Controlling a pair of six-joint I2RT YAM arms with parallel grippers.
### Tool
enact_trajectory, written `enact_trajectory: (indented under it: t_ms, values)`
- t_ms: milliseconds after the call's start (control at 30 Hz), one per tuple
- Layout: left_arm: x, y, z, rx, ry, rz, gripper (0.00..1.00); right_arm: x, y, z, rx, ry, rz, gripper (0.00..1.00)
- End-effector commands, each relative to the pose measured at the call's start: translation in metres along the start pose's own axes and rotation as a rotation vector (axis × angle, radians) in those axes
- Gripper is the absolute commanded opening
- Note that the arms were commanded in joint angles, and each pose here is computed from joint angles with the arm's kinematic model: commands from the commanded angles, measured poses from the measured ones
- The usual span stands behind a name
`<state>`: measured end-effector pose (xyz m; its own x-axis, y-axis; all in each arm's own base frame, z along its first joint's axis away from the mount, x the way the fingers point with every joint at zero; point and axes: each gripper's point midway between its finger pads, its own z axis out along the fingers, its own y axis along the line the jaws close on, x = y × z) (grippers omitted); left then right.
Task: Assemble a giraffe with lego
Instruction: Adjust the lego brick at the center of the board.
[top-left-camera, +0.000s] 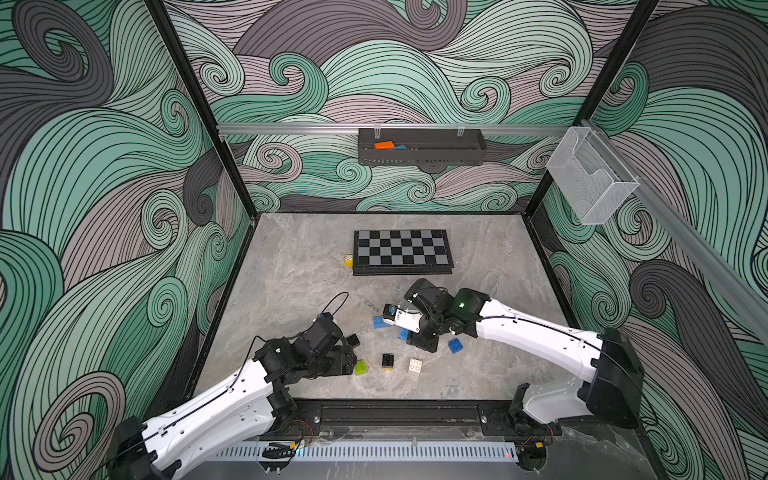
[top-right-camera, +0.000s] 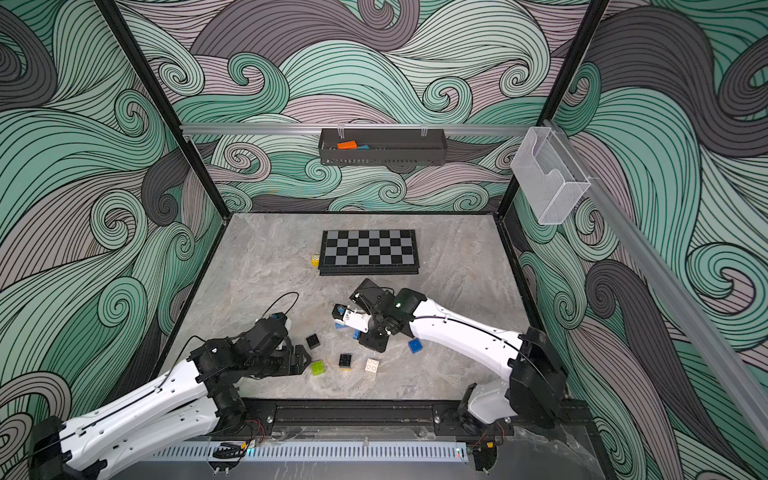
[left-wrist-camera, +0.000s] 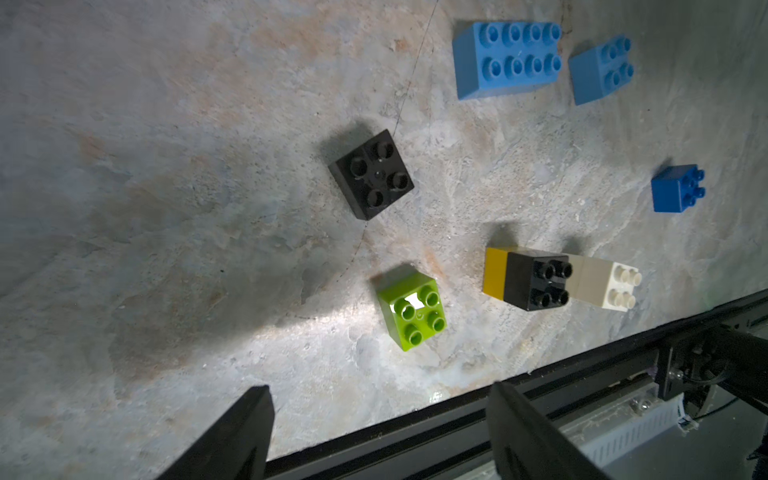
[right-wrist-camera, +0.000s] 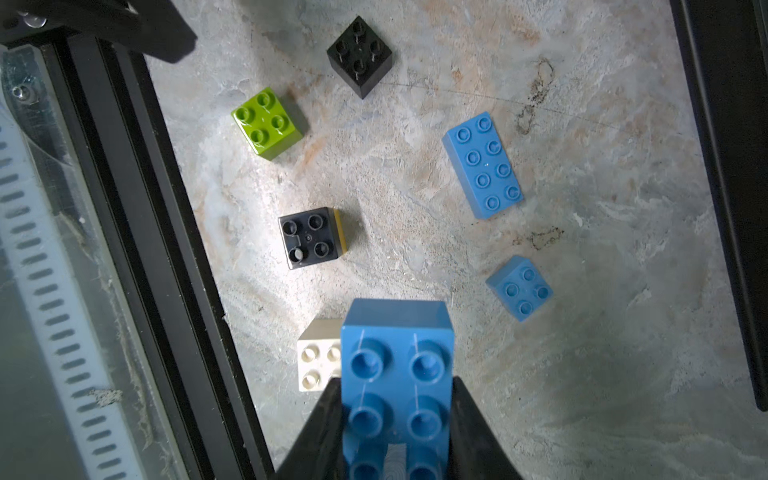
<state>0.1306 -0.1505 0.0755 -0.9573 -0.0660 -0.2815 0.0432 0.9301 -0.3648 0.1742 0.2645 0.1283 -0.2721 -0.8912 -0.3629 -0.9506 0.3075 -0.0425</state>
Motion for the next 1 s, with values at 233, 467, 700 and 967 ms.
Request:
enact_trajectory:
  t_ms: [233, 467, 700, 967]
  values:
    - [-0.018, -0.043, 0.025, 0.038, 0.086, 0.071, 0.65, 0.020, 0.017, -0.003, -0.055, 0.028, 0.121, 0.19]
    - [-0.030, -0.060, 0.029, 0.042, 0.084, 0.128, 0.61, 0.025, 0.016, -0.008, -0.037, 0.024, 0.129, 0.19]
    - [-0.030, -0.071, 0.047, 0.060, 0.118, 0.128, 0.38, 0.029, 0.021, -0.020, -0.043, -0.017, 0.153, 0.22]
    - [-0.026, -0.079, 0.060, 0.085, 0.148, 0.132, 0.38, 0.033, 0.020, -0.021, -0.036, -0.013, 0.160, 0.22]
